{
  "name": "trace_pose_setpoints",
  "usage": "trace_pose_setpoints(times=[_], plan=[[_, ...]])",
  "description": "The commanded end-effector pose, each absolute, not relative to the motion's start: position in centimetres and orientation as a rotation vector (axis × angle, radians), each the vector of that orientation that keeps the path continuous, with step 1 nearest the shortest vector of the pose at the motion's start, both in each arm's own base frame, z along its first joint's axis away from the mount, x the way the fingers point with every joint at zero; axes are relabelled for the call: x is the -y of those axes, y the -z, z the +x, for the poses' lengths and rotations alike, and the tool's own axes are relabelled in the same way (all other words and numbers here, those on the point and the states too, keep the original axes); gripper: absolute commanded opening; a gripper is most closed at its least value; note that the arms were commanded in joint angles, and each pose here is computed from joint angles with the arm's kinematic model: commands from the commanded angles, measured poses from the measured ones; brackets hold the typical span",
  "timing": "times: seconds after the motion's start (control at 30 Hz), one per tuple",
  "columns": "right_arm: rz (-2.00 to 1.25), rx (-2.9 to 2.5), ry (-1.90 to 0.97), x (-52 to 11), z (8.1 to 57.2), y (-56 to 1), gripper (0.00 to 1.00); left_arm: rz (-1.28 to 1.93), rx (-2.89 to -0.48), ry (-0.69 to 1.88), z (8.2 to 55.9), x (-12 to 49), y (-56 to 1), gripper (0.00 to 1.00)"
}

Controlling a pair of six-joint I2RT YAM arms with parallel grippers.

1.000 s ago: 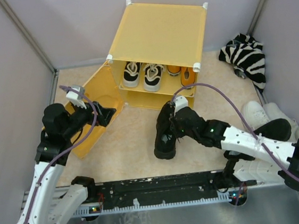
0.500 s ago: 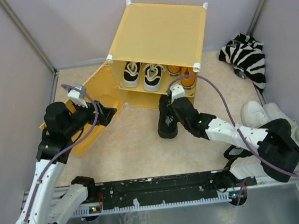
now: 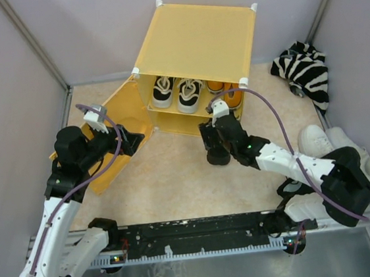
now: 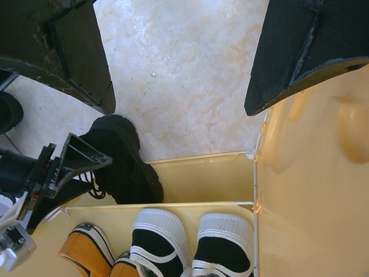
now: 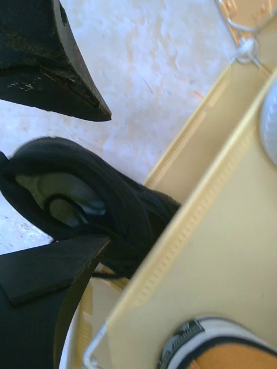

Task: Place and organize the shoes in the shoe cabinet

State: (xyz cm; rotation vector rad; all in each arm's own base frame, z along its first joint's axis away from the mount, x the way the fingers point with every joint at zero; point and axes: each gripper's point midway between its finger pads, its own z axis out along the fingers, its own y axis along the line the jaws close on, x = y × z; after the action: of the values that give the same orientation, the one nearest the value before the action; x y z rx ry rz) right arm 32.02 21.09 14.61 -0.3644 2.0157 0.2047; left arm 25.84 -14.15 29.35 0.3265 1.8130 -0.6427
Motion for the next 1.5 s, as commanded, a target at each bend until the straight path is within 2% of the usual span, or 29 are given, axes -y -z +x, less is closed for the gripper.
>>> trace_pose_setpoints(times=[0.0,0.27,0.77,0.83,1.03,1.47], plan=[[-0.377,-1.941,-0.254,-22.7,30.2,-19.1,0.79,0.331,-1.788,0.634,25.9,14.1,-29.8,0.99],[-0.459,-2.089,-0.141,-22.9,26.5,-17.2,0.79,0.329,-1.790,0.627,25.8,14.0,-29.8,0.99],[-0.464,-2.165,0.068,-21.4,27.4,-10.9,0.75,0.328,-1.800,0.623,25.8,13.9,-29.5,0.99],[-0.477,-2.155,0.079,-21.4,27.6,-10.1,0.67,0.326,-1.801,0.623,25.8,13.9,-29.5,0.99],[-0.543,-2.141,0.079,-22.5,28.3,-9.3,0.02,0.326,-1.796,0.619,25.7,13.8,-29.7,0.99],[-0.711,-1.932,-0.059,-30.9,33.4,-17.0,0.00,0.329,-1.776,0.619,25.4,13.8,-30.4,0.99]])
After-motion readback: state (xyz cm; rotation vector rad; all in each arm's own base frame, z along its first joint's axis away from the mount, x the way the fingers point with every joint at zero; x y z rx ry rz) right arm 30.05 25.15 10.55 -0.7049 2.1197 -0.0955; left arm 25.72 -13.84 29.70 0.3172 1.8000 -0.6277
